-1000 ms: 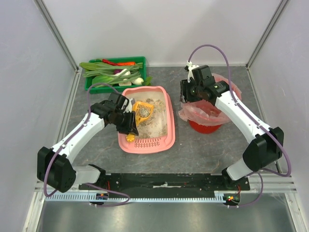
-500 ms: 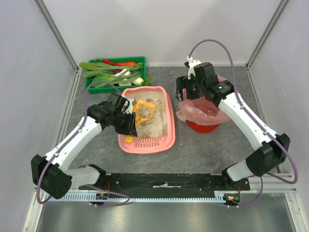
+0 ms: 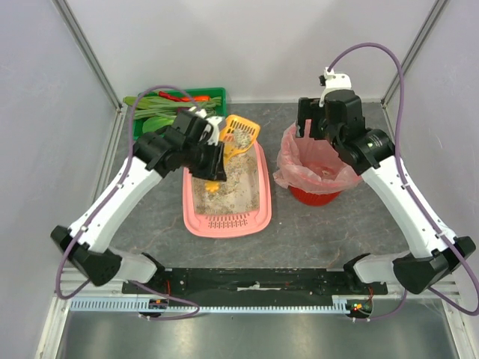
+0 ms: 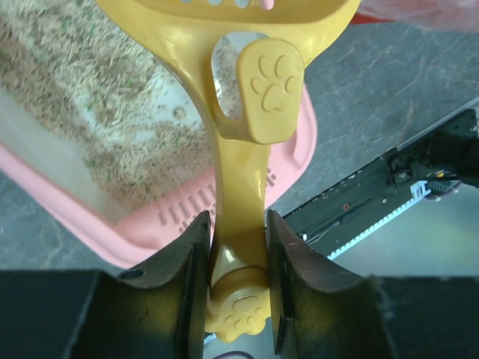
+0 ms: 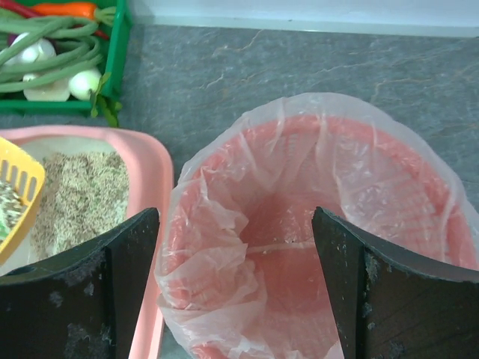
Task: Clean the litter box
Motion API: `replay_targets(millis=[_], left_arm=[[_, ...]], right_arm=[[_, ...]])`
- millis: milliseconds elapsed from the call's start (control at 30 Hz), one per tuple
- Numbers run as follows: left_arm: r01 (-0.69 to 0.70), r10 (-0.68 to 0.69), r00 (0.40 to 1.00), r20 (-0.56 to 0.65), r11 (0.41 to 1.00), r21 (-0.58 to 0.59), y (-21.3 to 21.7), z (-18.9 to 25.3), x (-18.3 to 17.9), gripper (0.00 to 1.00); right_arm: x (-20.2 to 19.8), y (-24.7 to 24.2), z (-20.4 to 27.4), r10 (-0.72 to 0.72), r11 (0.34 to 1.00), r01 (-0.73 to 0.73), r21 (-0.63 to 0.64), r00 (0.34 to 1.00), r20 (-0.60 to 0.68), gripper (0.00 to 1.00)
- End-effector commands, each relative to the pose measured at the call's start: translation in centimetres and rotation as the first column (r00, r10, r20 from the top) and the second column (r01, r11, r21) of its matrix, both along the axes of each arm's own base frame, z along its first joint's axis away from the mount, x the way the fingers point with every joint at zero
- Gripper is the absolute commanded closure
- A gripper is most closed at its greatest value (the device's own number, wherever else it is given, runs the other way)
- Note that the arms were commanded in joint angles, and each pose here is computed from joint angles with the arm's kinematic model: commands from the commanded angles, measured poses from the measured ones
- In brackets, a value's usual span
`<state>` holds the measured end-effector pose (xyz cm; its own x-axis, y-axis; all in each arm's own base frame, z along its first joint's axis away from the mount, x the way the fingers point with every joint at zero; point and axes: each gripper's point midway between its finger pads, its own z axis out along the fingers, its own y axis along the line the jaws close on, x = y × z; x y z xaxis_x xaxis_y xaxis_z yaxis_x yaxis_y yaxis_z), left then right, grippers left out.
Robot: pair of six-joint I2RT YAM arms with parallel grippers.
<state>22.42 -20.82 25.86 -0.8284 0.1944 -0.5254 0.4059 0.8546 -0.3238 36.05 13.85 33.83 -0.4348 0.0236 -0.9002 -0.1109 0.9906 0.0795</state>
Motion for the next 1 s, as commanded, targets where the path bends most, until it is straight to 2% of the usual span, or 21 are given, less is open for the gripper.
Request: replay_targets(millis=[0,133,167,200,300,433,467,500,667,767,967], left_arm=[[0.038,-0.037,0.997,0.064,0.999,-0.013,-3.0,2.5,1.9,0.98],[0.079,-0.081,0.992,0.097,0.996,0.030,-5.8,2.7,3.9,0.98],[0.089,-0.092,0.993,0.074,0.995,0.044,-6.8,1.9,4.5,0.98],[0.106,-0.107,0.989,0.104,0.994,0.022,-7.9,3.2,4.6,0.98],[0.135,-0.136,0.983,0.124,0.991,0.016,-10.2,3.8,5.1,0.98],[0.141,-0.150,0.973,0.176,0.988,0.059,-12.3,4.2,6.4,0.98],[0.160,-0.166,0.961,0.222,0.986,0.046,-13.2,5.7,6.5,0.98],[0.156,-0.171,0.960,0.220,0.984,0.084,-13.9,4.5,7.3,0.98],[0.172,-0.219,0.924,0.314,0.970,0.171,-16.6,4.0,9.0,0.98],[0.172,-0.275,0.885,0.375,0.943,0.284,-17.4,3.0,9.7,0.98],[0.127,-0.294,0.852,0.434,0.919,0.374,-16.8,3.1,10.6,0.98]], right_arm=[[-0.2,-2.4,4.7,-0.138,0.989,0.129,0.067,0.980,0.146,0.08],[-1.2,-4.8,5.3,-0.242,0.970,0.233,0.072,0.953,0.182,0.08],[-1.3,-5.2,5.1,-0.255,0.967,0.247,0.066,0.950,0.183,0.08],[-1.8,-5.7,5.5,-0.268,0.963,0.261,0.060,0.943,0.196,0.08],[-2.5,-7.0,5.5,-0.313,0.950,0.310,0.051,0.927,0.207,0.08],[-3.4,-8.6,4.8,-0.378,0.925,0.377,0.047,0.901,0.212,0.08],[-3.6,-8.9,4.9,-0.390,0.920,0.388,0.051,0.895,0.216,0.08],[-4.1,-9.3,5.2,-0.403,0.914,0.400,0.061,0.887,0.226,0.08],[-5.7,-11.7,6.4,-0.483,0.873,0.482,0.076,0.831,0.277,0.08],[-6.5,-12.7,6.7,-0.510,0.856,0.508,0.090,0.807,0.296,0.08],[-7.4,-13.1,5.9,-0.522,0.851,0.514,0.109,0.801,0.293,0.07]])
